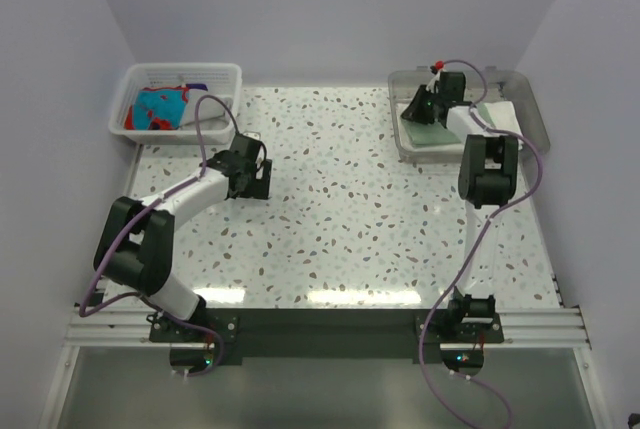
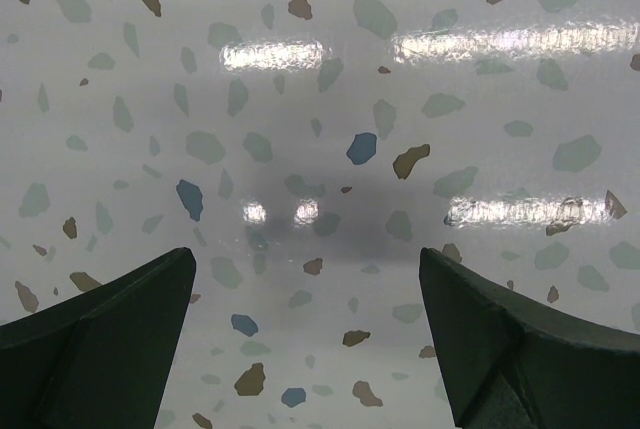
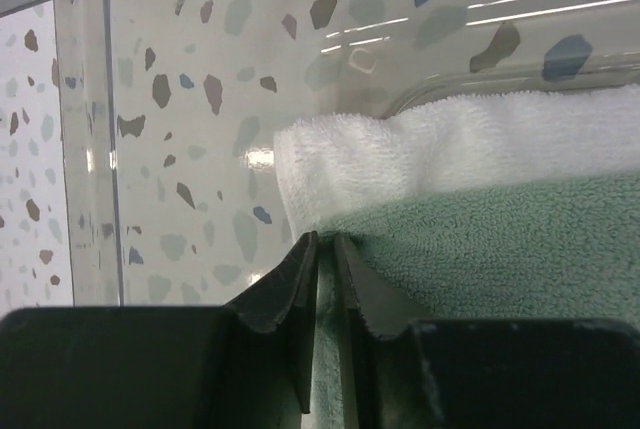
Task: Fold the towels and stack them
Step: Neatly place the folded towel into the bin
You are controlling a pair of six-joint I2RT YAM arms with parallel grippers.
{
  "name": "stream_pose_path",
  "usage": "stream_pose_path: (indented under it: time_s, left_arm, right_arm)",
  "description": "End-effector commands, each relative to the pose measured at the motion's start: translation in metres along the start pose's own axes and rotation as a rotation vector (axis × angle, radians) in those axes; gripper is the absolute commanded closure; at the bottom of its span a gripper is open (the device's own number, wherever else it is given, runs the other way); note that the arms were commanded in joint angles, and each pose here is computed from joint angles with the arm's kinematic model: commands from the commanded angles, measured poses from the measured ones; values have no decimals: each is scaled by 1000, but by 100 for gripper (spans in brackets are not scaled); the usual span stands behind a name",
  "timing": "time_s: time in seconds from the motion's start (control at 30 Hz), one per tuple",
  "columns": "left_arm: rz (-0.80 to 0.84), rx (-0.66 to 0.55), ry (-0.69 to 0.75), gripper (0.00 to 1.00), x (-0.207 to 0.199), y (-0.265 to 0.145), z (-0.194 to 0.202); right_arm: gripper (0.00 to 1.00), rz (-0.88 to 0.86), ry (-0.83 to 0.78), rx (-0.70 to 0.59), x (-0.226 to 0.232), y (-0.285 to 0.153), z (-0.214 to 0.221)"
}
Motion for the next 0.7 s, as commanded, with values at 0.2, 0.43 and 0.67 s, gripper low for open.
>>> stream_pose_path:
  time_s: [0.2, 0.43, 0.67]
  left_arm:
    - [26, -98, -25, 0, 4, -15, -17]
    - [96, -170, -56, 0, 1, -31, -30]
    - [77, -229, -182, 0, 16, -51, -78]
  right_arm:
    - [56, -174, 22, -114, 49, -29, -49]
    - [41, -77, -62, -187, 71, -100, -71]
    - [34, 56, -109, -176, 86, -191, -52]
Point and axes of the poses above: each gripper's point midway between its finger pads, its own y axis out along the fingers, its own x axis along the line the jaws close on, z = x × y, the point moved 9 cm from there along -y, back along the fingers, and after that the axes turned 1 degree about y, right-handed, at the moved point
